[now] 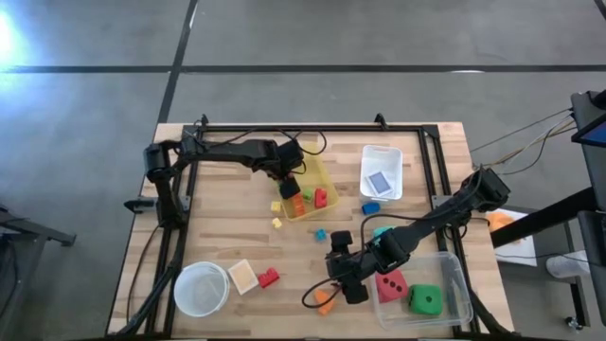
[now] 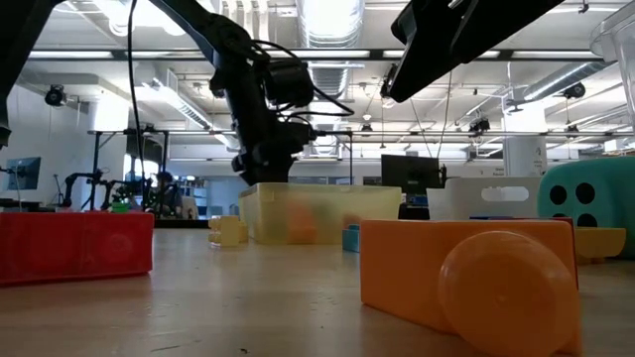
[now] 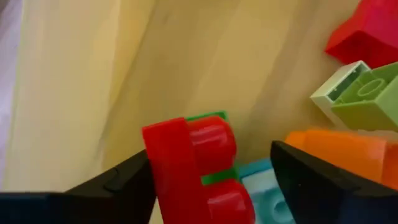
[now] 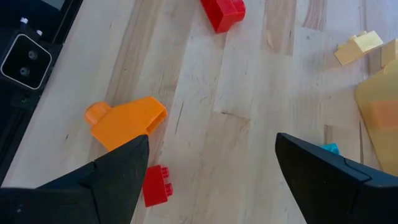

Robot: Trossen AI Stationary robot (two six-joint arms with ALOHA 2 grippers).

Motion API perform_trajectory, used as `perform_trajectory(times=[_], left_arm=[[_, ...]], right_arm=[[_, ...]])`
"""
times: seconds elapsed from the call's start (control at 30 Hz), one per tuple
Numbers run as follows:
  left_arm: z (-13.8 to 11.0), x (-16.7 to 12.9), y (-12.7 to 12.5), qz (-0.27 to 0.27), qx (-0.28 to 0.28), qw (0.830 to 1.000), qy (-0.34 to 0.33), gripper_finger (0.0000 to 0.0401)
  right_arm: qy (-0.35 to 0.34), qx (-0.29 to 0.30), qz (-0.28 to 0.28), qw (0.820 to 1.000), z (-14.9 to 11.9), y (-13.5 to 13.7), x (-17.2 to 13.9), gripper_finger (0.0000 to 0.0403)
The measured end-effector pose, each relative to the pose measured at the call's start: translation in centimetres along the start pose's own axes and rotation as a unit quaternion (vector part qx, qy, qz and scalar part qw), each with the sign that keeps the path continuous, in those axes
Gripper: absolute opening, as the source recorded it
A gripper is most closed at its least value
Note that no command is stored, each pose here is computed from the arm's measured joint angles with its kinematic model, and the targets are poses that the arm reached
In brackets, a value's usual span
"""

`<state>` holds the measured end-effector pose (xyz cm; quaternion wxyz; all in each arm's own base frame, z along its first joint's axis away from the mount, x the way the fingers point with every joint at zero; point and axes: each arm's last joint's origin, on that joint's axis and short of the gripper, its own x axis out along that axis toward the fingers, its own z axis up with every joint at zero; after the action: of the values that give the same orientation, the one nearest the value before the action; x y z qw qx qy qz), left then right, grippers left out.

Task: Pick & Place Toys
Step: Put the red game piece into the yellow bin, then put the yellow game piece into the yellow bin

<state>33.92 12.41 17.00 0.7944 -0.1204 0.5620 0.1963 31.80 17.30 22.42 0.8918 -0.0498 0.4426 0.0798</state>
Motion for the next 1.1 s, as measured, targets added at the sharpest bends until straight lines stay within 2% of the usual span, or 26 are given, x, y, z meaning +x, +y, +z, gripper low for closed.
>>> perform_trajectory(times=[0.3, 0.63, 0.93, 1.1], left_arm=[[-0.1, 0.0, 0.0, 0.003, 0.000, 1.000, 0.004, 0.0347], [0.0, -0.4, 0.1, 0.004, 0.000, 1.000, 0.000, 0.0350], [0.7, -2.4, -0.3, 0.007, -0.021, 0.999, 0.037, 0.0350], [0.5, -4.5, -1.9, 0.007, 0.003, 0.996, 0.084, 0.0350]], right_arm=[[0.000, 0.000, 0.000, 1.000, 0.0, 0.0, 0.0, 0.0343], [0.000, 0.000, 0.000, 1.000, 0.0, 0.0, 0.0, 0.0343], [0.001, -0.003, 0.000, 1.000, 0.0, 0.0, 0.0, 0.0343], [0.001, -0.003, 0.000, 1.000, 0.0, 0.0, 0.0, 0.0343]])
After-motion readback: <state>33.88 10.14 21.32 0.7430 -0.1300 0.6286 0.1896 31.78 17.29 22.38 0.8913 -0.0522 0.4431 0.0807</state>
